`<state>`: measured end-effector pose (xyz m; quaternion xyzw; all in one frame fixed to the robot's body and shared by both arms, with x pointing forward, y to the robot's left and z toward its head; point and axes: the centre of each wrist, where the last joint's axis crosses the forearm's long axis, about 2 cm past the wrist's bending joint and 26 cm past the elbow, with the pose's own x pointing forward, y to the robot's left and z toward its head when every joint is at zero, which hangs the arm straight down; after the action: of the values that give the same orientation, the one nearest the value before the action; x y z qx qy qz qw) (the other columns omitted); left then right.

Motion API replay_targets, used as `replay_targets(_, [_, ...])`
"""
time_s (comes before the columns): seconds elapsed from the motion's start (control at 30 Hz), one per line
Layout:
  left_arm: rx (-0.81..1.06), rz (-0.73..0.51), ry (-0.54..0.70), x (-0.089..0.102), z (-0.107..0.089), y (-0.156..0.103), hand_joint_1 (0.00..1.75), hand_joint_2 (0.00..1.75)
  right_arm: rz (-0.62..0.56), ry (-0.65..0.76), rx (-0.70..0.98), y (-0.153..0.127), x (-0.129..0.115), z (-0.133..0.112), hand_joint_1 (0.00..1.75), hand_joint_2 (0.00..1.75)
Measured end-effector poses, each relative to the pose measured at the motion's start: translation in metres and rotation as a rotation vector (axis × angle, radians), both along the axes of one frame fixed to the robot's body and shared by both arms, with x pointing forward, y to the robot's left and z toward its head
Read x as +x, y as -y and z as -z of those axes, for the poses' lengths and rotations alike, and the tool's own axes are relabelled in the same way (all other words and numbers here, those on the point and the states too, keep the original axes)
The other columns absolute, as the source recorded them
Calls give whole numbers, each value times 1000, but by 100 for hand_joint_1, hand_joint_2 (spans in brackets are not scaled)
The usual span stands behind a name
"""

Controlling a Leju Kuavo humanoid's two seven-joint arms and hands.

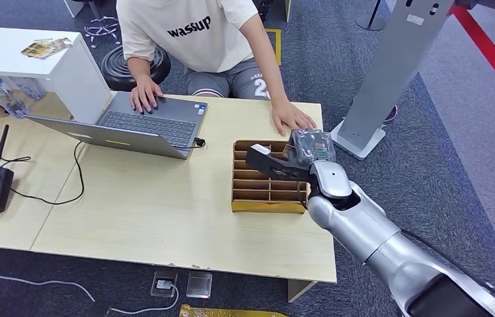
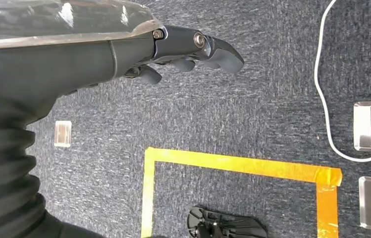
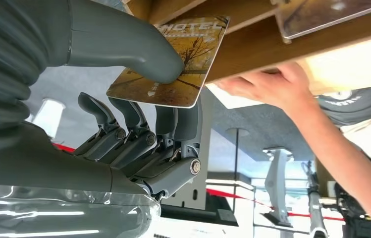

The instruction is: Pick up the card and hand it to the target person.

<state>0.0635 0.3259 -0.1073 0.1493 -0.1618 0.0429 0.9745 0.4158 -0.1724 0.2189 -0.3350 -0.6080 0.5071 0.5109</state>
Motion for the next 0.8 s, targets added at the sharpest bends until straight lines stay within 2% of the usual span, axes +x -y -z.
replay_targets(0.2, [2, -3, -6, -2, 0, -1, 0, 175, -51, 48, 57, -3, -9, -36, 161, 175])
replay_targets(0.37, [1, -2, -5, -2, 0, -1, 0, 175, -94, 96, 72, -5, -19, -55, 161, 175])
replay_targets(0.63, [-6, 0, -4, -2, 0, -1, 0, 175, -162, 147, 86, -10, -29, -61, 161, 175])
replay_targets(0.8, [-21, 11, 2, 2, 0, 0, 0, 175, -302, 237, 246, -12, -29, -52, 161, 175])
